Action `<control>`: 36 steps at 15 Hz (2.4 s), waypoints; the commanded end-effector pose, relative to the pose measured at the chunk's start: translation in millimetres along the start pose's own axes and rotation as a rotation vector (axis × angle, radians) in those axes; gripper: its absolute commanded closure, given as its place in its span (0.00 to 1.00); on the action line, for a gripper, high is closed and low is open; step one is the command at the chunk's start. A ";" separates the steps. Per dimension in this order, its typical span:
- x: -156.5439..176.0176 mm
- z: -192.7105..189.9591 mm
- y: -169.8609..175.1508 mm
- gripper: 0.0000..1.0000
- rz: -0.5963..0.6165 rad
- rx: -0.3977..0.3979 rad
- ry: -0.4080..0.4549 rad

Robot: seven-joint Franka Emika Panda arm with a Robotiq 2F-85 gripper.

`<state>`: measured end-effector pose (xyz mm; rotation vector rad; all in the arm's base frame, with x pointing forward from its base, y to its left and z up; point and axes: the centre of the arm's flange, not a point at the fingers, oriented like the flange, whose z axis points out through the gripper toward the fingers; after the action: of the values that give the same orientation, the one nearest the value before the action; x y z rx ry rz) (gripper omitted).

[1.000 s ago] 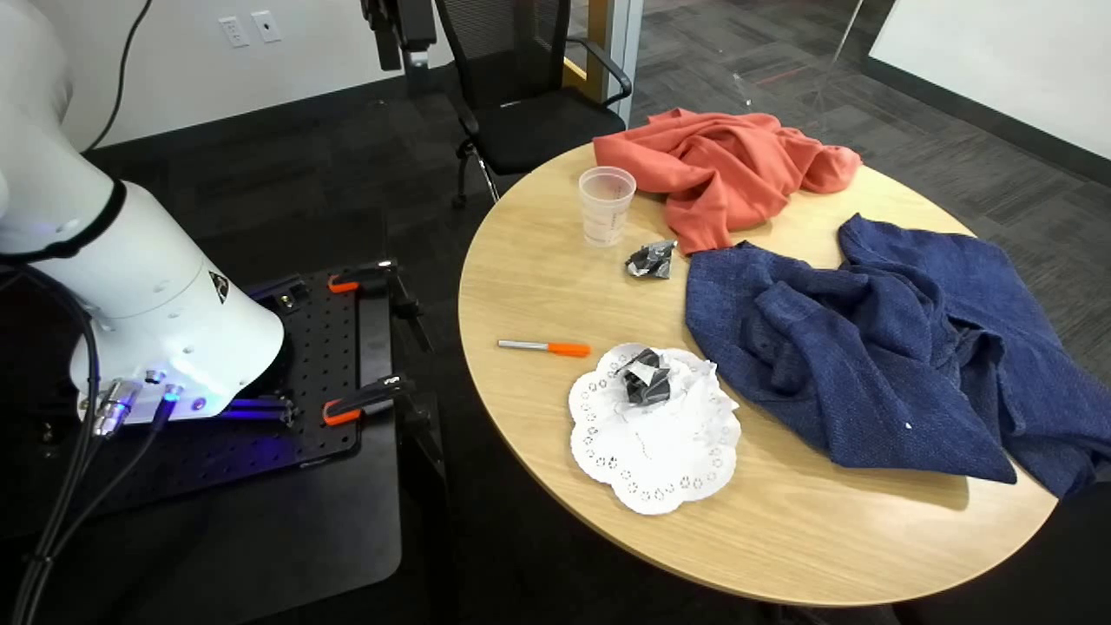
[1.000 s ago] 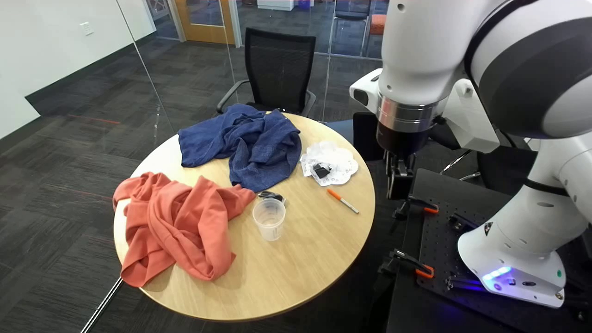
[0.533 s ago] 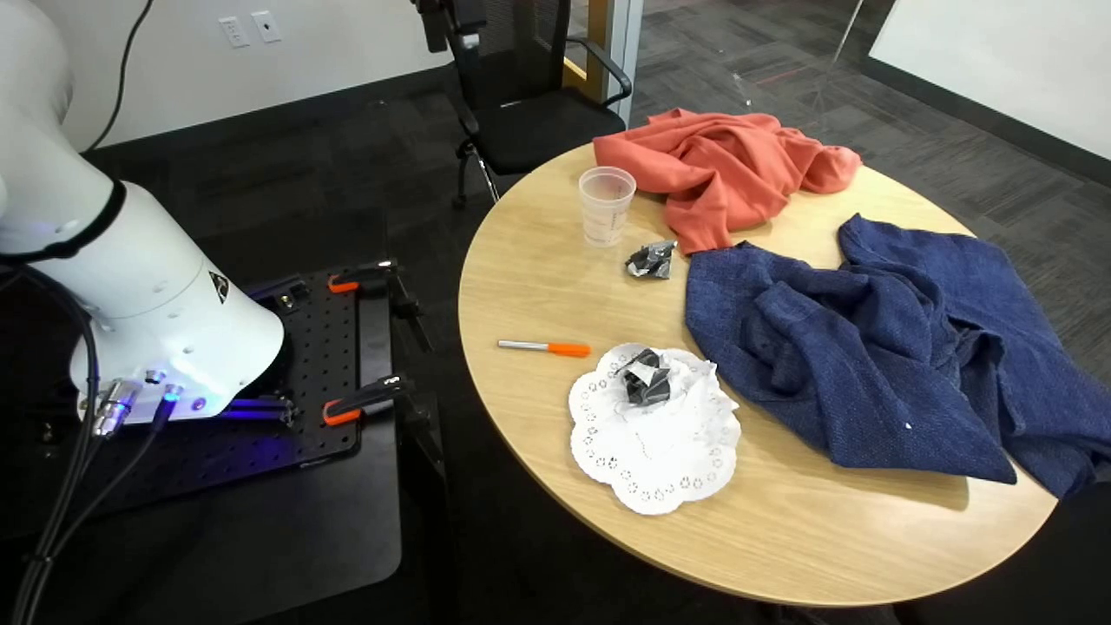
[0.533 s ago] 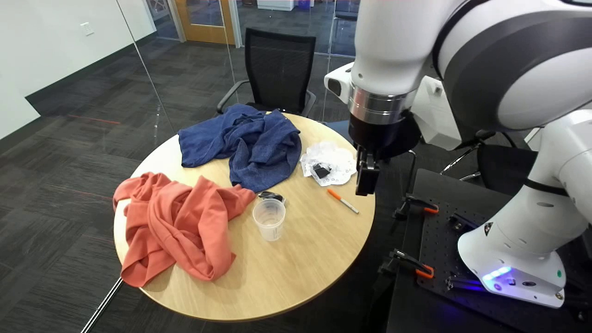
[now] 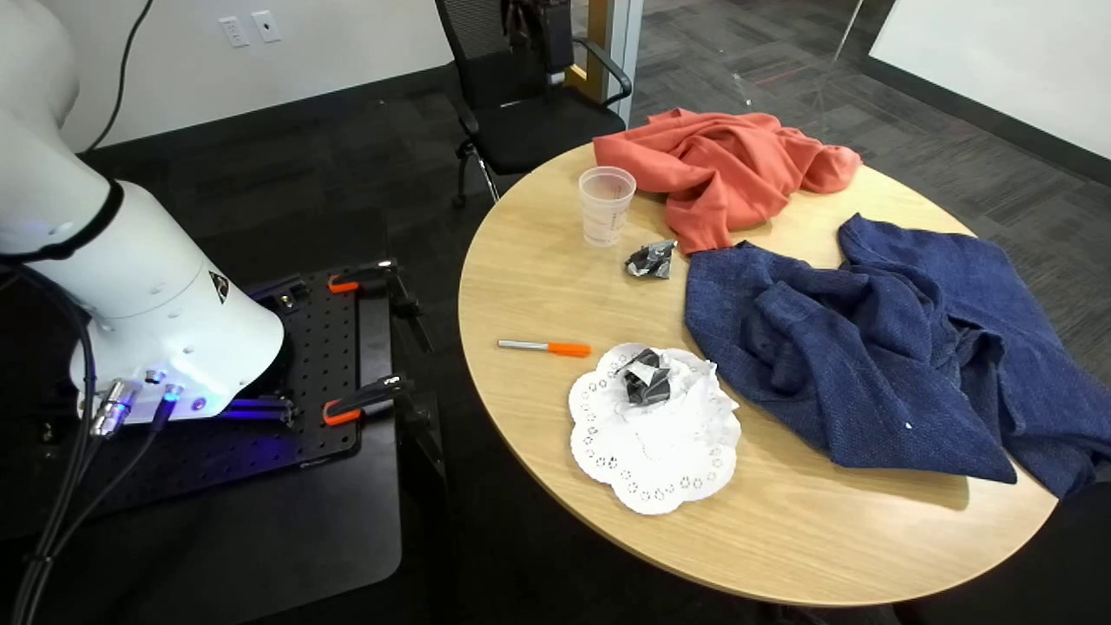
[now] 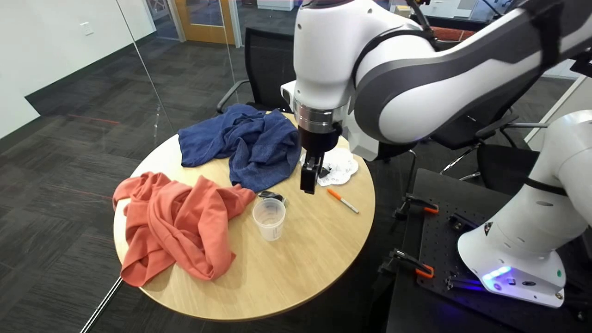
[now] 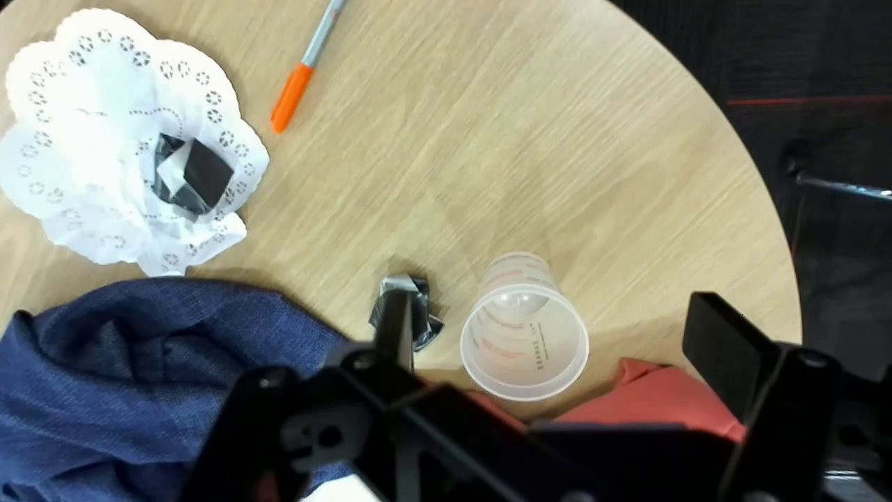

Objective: Move the cup slightly to the right

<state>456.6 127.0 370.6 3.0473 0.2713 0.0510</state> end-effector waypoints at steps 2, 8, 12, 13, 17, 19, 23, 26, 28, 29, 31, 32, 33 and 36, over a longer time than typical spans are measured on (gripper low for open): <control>53.7 38.1 6.4 0.00 0.042 0.007 0.070; 80.8 78.9 20.5 0.00 0.062 0.038 0.112; 72.6 88.6 22.8 0.00 0.053 0.041 0.077; 74.0 91.7 22.6 0.00 0.053 0.042 0.073; 78.0 93.3 21.8 0.00 0.067 0.030 0.087; 84.8 101.0 24.3 0.00 0.082 0.026 0.087; 95.5 118.7 32.7 0.00 0.116 0.031 0.087; 100.5 135.5 37.9 0.00 0.141 0.033 0.067; 103.0 146.7 39.9 0.00 0.154 0.035 0.049; 104.2 152.0 39.8 0.00 0.161 0.034 0.041; 106.1 162.1 38.2 0.00 0.161 0.038 0.027; 106.8 166.3 37.3 0.00 0.161 0.039 0.022; 107.1 171.3 36.2 0.00 0.161 0.039 0.015; 108.0 184.3 33.7 0.00 0.159 0.039 -0.002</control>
<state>567.3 94.1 202.4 3.1006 0.0778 0.0477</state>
